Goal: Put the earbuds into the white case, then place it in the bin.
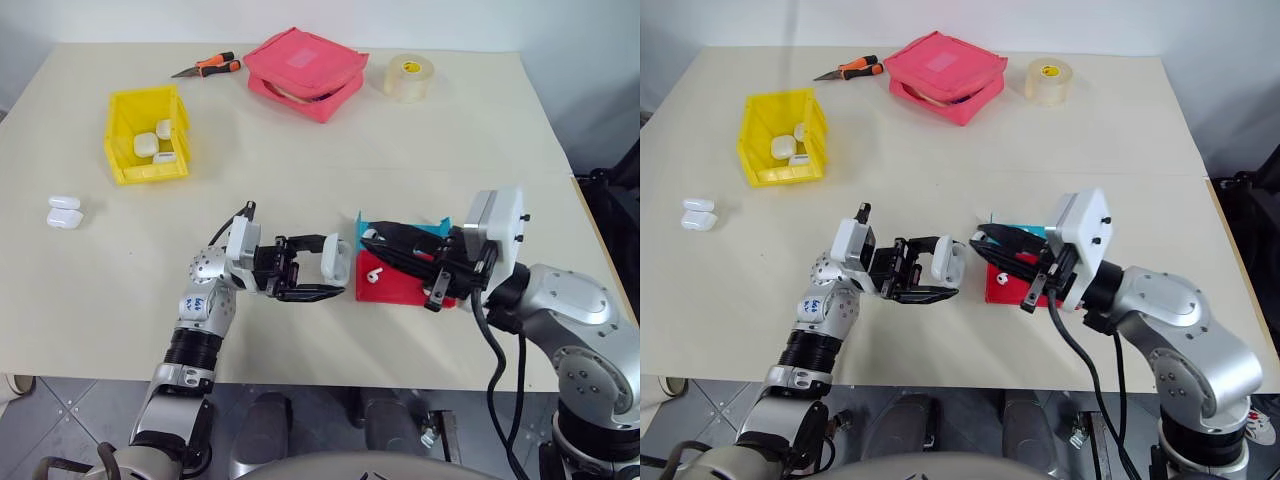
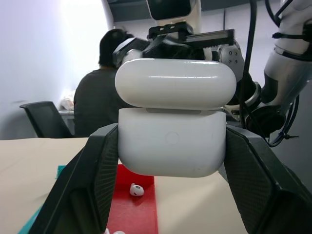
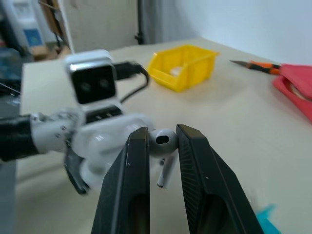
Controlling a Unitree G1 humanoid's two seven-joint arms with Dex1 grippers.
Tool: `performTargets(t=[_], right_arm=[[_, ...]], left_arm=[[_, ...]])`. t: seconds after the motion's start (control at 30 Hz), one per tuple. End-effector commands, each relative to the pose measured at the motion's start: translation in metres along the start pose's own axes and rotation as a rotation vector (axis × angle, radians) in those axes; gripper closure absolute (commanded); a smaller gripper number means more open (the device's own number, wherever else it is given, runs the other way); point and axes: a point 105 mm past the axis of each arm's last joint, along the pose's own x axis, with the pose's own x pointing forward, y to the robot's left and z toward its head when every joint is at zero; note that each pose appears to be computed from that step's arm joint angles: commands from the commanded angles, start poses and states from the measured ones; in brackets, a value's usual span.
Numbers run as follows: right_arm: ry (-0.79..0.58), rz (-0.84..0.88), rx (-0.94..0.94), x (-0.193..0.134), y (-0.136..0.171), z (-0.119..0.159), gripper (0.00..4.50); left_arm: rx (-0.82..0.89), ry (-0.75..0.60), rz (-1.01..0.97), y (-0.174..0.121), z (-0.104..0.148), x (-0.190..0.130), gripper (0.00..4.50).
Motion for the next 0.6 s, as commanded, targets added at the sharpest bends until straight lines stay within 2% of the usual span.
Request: performTargets(t=[0.03, 0.6], right_arm=[[-0.094, 0.037, -0.015, 0.007, 0.01, 0.013, 4.05], [-0.148, 0.074, 0.03, 0.023, 0.019, -0.006, 4.05]], left_arm=[[0.01, -0.018, -0.016, 0.0, 0.007, 0.0, 1.7], [0.015, -0.094, -0.052, 0.001, 0.02, 0.012, 1.7]])
